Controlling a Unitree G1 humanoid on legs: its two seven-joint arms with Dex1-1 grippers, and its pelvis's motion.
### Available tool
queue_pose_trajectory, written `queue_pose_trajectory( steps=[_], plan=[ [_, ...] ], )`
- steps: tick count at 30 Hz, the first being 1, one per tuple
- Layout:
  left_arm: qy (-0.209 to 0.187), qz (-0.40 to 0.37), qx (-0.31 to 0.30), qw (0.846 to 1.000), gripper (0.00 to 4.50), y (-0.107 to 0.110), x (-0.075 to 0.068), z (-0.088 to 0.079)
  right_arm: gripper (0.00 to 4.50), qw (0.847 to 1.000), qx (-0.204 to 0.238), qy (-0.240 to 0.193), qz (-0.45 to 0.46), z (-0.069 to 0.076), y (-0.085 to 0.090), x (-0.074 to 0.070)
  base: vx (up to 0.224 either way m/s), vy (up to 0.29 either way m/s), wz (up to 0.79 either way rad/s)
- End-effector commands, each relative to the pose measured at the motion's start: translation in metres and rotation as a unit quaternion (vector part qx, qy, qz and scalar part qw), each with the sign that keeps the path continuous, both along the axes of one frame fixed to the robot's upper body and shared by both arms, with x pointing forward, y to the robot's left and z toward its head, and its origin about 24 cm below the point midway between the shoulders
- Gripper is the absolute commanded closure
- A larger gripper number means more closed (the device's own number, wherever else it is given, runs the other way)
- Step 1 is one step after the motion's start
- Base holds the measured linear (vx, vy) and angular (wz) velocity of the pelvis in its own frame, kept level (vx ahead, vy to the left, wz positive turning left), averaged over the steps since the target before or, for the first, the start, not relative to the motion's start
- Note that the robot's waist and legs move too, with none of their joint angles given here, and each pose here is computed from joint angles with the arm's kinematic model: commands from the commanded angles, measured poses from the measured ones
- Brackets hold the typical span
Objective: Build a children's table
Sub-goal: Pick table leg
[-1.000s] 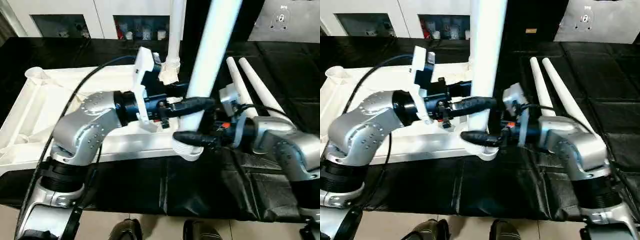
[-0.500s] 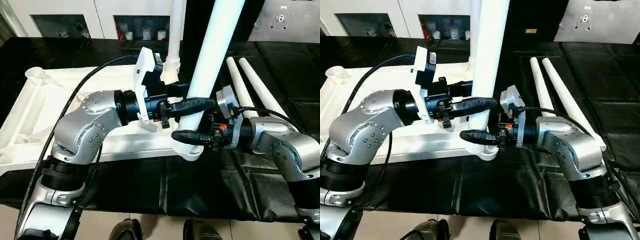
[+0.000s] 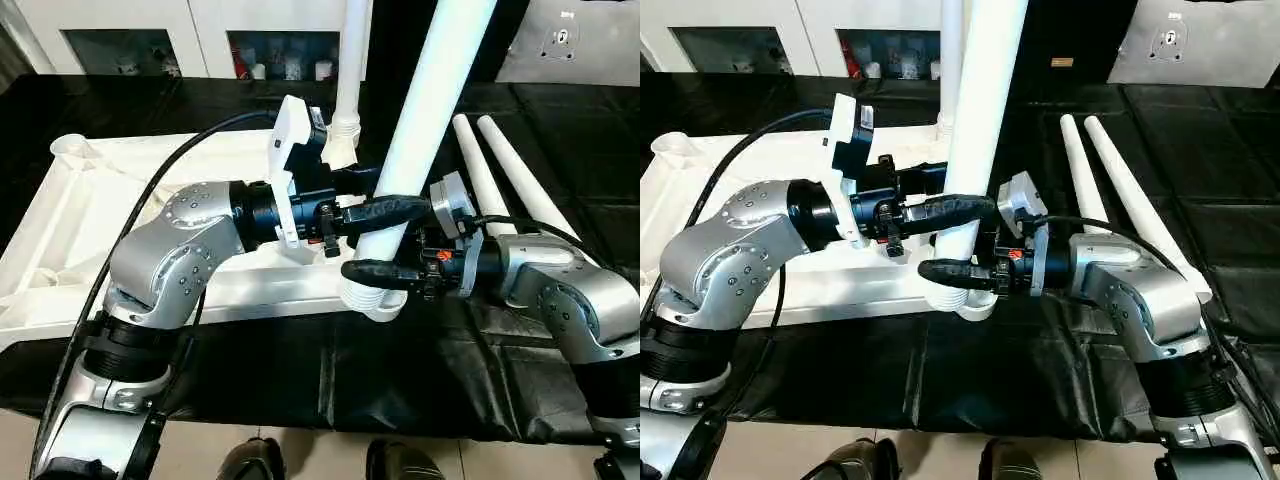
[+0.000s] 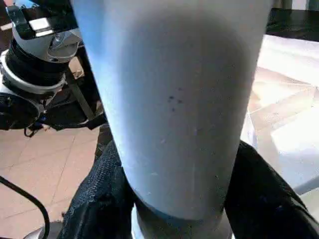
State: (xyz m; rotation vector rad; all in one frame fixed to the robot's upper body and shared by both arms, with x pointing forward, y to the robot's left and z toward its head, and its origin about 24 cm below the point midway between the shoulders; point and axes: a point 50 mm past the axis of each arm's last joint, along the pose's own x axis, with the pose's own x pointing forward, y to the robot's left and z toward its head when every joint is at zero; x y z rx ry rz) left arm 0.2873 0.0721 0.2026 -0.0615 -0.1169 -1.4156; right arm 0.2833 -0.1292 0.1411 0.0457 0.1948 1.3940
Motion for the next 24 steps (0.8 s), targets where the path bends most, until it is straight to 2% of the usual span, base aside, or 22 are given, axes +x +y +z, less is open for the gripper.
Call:
queue_pose_trajectory(
  steps=[1,7,12,14,16,19,24],
  plan=[
    [-0.01,0.004,0.002,1.0,2.62,0.0,-0.001,0.002,2.52,1.0,0.001,-0.007,0.006,0.004,0.001,0.001,0.0,0.0,0.0],
    [-0.003,0.007,0.002,1.0,2.62,0.002,-0.002,-0.001,2.53,1.0,0.007,-0.003,0.006,0.004,0.001,0.0,0.0,0.0,0.0],
    [0.005,0.011,0.003,1.0,2.62,0.005,-0.006,-0.006,2.53,1.0,-0.006,-0.005,0.004,-0.002,0.002,-0.002,0.0,0.0,0.0],
    [0.009,0.006,0.012,1.0,2.62,0.008,-0.01,-0.012,2.53,1.0,-0.012,-0.004,0.004,-0.006,0.004,-0.005,0.0,0.0,0.0],
    [0.035,0.016,-0.008,0.999,2.62,0.014,-0.018,-0.024,2.54,1.0,-0.018,0.0,0.008,-0.014,0.005,-0.014,0.0,0.0,0.0],
    [0.039,0.02,-0.007,0.999,2.62,0.014,-0.024,-0.032,2.54,1.0,-0.017,0.003,0.004,-0.016,0.005,-0.018,0.0,0.0,0.0],
    [0.07,0.036,0.006,0.997,2.62,0.015,-0.04,-0.057,2.55,1.0,-0.023,0.02,0.001,-0.028,0.003,-0.032,0.0,0.0,0.0]
  ],
)
